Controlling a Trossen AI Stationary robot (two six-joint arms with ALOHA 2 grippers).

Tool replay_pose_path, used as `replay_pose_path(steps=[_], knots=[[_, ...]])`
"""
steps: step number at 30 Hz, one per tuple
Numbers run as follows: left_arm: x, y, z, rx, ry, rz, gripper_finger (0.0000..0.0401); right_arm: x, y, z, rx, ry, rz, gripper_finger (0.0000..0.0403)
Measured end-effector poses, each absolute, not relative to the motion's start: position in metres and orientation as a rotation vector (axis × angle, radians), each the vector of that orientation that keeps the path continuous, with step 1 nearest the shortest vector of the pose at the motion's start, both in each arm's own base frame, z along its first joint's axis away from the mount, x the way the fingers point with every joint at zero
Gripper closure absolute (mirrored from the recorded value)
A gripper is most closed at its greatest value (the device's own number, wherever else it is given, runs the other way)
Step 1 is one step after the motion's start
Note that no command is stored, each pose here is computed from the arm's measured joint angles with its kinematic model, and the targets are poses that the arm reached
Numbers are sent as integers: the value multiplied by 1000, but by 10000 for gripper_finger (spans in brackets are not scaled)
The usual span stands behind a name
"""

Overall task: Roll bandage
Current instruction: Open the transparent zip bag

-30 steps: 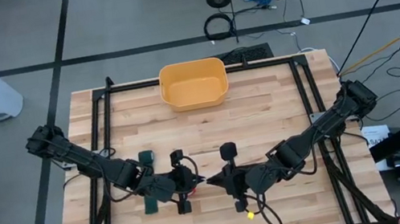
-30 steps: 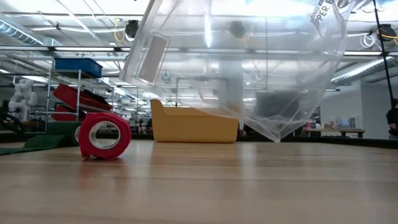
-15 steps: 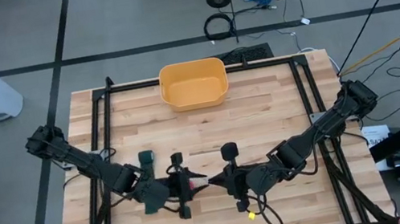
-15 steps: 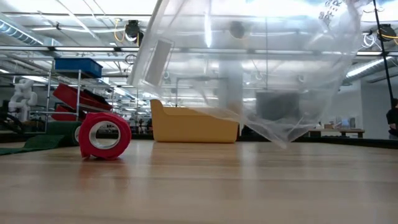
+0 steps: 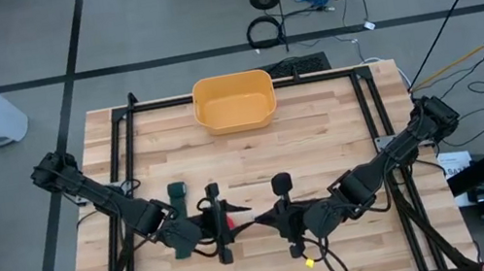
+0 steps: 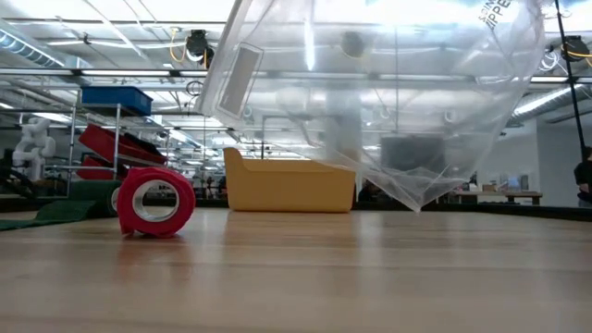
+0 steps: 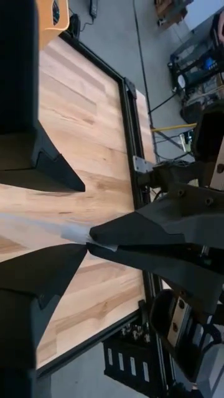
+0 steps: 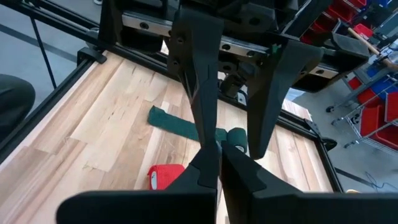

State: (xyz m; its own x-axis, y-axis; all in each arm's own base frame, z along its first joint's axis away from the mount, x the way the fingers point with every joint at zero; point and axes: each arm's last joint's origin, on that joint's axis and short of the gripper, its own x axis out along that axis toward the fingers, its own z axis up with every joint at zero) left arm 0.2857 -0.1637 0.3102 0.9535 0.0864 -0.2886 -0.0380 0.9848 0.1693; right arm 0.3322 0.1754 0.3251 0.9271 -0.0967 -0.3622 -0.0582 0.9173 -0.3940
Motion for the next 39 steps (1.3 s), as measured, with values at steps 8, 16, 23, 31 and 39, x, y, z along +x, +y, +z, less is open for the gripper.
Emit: replay_pose_path(steps=[8, 16, 23, 31, 39], knots=[[292, -165, 303, 176, 315, 70, 251, 332, 175, 325, -413, 384, -21, 403], [298, -162, 300, 195, 312, 84, 251, 332, 175, 325, -413, 383, -22, 403], [297, -162, 300, 200, 310, 83, 254, 332, 175, 325, -418, 384, -20, 403], [297, -162, 300, 225, 312, 78, 337, 332, 175, 325, -419, 385, -24, 403], [297, -163, 300, 249, 313, 72, 383, 330, 177, 327, -424, 378, -31, 403]])
